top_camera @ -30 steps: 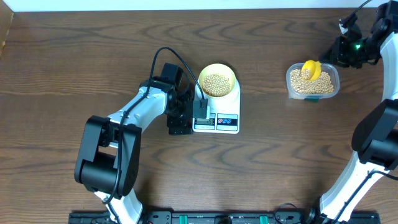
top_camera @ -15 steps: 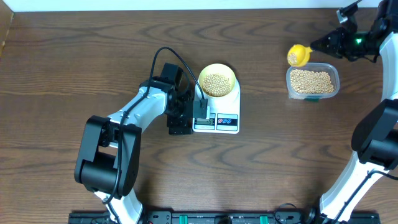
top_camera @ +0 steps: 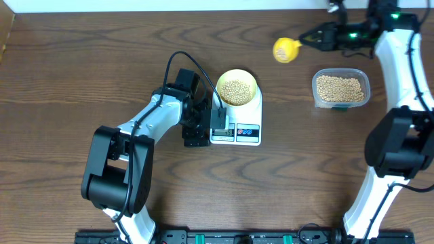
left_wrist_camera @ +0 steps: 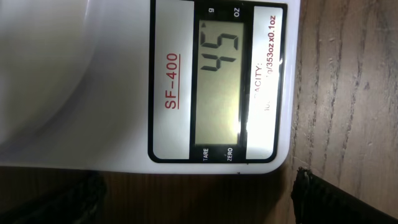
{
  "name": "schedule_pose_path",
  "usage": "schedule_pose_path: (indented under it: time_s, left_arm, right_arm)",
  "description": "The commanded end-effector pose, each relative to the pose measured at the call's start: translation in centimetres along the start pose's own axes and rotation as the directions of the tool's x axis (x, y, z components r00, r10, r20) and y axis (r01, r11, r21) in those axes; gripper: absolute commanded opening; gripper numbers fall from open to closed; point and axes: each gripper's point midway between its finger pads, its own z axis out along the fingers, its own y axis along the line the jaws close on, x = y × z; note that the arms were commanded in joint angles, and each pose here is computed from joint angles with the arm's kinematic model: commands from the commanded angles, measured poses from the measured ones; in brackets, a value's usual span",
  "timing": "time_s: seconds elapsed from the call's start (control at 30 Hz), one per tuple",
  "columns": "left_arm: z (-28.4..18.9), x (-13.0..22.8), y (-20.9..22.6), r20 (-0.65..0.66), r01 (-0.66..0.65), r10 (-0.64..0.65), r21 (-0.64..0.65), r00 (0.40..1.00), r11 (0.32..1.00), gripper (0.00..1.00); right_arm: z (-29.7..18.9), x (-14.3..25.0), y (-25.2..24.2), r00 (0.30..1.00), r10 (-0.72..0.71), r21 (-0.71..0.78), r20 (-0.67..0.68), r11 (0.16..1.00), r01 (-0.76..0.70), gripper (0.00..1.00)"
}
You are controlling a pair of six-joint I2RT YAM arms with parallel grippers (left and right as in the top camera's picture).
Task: Scoop item into bowl and weigh 50g on scale
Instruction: 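Lift the filled scoop and carry it over the yellow bowl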
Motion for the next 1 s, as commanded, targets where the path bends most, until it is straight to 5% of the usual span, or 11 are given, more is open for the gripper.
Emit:
schedule_pose_path:
  time_s: [0.0, 0.47, 0.97]
  left_arm:
    - [0.4, 0.4, -0.6, -0.007, 0.017, -0.017, 0.018, 1.0, 1.0, 0.98]
    - [0.4, 0.4, -0.6, -0.007, 0.017, -0.017, 0.018, 1.0, 1.0, 0.98]
    - [0.4, 0.4, -0.6, -0.007, 0.017, -0.017, 0.018, 1.0, 1.0, 0.97]
  right_arm:
    - [1.7, -0.6, 2.8, 0.998, -0.068, -0.062, -0.006, 0.996, 0.067, 0.01]
    - [6.9, 1.2, 8.1, 0.922, -0.383, -0.169, -0.047, 0.913, 0.371, 0.01]
    - [8.6, 2.2, 9.2, 0.838, -0.543, -0.177, -0.065, 0.832, 0.525, 0.01]
